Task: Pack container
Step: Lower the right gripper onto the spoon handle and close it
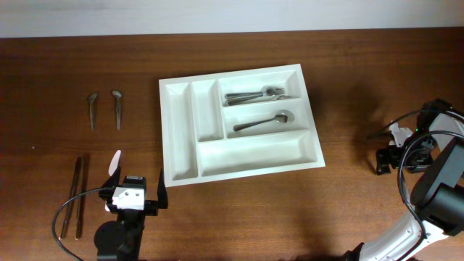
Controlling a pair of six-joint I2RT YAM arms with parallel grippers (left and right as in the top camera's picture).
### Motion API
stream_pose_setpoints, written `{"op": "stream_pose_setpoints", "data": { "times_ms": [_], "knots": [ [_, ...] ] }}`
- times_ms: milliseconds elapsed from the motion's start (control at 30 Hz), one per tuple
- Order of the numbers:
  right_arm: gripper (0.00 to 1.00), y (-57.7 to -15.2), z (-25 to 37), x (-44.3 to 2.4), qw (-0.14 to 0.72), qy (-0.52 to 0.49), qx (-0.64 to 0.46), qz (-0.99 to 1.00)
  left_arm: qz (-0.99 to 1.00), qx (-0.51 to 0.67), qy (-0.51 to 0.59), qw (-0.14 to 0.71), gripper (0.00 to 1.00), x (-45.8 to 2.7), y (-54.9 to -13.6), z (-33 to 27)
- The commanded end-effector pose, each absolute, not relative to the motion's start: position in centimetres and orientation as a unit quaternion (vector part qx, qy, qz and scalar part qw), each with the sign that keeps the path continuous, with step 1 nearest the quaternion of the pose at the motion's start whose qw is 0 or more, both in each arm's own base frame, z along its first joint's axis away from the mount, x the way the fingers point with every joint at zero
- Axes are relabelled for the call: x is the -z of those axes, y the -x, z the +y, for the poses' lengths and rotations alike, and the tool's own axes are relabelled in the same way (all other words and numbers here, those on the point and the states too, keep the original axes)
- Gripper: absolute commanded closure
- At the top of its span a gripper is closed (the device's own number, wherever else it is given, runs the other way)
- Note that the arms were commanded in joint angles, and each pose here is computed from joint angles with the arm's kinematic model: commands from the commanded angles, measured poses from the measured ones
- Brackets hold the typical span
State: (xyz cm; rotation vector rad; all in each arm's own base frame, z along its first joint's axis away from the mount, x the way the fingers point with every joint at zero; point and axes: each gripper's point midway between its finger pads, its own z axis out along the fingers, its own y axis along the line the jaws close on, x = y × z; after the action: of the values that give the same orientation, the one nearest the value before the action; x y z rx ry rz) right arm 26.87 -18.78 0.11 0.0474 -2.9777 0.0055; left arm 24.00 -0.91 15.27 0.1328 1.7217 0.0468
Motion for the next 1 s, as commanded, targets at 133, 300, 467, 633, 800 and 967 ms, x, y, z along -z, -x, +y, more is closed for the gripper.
{"op": "stream_pose_setpoints", "data": {
  "times_ms": [133,300,467,633,800,967],
  "knots": [
    [0.04,-26.3,-19.5,0.3,0.079,-0.001,0.007,-0.997,0.756,-0.026,-0.064,0.651,0.01,-15.2,-24.0,-0.9],
    [0.10,-26.0,-19.9,0.4,0.069,0.019,0.020,-0.997,0.756,-0.026,-0.064,0.651,0.01,-15.2,-24.0,-0.9],
    [0.13,-26.2,-19.9,0.4,0.063,0.022,0.025,-0.997,0.756,-0.026,-0.064,0.651,0.01,-15.2,-24.0,-0.9],
    [0.21,-26.3,-19.7,0.4,0.063,0.019,0.025,-0.998,0.756,-0.026,-0.064,0.651,0.01,-15.2,-24.0,-0.9],
    [0.38,-26.3,-19.8,0.4,0.062,0.019,0.025,-0.998,0.756,-0.026,-0.064,0.651,0.01,-15.2,-24.0,-0.9],
    [0.48,-26.4,-19.8,0.4,0.061,0.019,0.024,-0.998,0.756,-0.026,-0.064,0.651,0.01,-15.2,-24.0,-0.9]
  ]
}}
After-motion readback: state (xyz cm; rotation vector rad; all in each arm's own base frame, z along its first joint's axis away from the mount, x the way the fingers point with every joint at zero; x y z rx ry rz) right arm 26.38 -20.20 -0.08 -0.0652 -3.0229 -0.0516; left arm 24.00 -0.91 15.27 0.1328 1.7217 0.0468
